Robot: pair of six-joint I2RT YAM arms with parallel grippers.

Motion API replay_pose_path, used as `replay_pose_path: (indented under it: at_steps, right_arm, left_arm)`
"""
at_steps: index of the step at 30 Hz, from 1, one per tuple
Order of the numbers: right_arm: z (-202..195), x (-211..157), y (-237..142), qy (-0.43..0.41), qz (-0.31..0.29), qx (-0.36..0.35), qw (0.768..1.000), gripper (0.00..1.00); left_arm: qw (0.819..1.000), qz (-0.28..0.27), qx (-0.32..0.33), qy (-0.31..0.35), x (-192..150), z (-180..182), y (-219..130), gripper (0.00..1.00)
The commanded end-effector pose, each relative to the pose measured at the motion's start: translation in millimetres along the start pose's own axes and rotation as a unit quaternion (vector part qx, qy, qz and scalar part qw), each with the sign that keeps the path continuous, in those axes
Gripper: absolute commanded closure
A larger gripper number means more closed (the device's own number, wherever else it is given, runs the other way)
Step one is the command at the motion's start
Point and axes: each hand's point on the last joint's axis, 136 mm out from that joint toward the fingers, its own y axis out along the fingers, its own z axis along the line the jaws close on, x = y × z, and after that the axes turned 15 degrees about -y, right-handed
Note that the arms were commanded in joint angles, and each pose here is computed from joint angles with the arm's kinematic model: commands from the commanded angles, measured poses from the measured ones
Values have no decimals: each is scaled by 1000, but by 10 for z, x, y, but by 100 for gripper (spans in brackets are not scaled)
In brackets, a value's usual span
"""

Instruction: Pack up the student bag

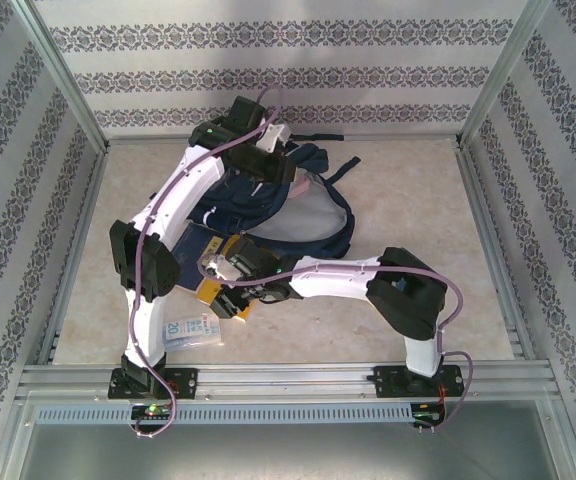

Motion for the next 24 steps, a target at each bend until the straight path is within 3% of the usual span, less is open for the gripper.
replay_pose_path:
  at_steps: [1, 4, 9, 15, 24]
  right_arm:
    - [97, -145, 34, 116, 48, 41, 991, 53]
    - [138, -303, 68, 185, 101, 57, 976, 56]
    - [200, -432, 131, 275, 135, 99, 947, 54]
    - [154, -488, 237, 308, 147, 97, 935, 54]
    - [111, -558, 374, 319, 174, 81, 928, 64]
  left_arm:
    - [999, -40, -12, 4, 151, -48, -127, 82]
    - [999, -37, -16, -1, 173, -34, -79, 89]
    - [999, -29, -12, -3, 193, 31, 28, 97]
    - [999, -29, -26, -7, 220, -27, 32, 97]
    - [999, -28, -33, -6, 210, -58, 9, 98]
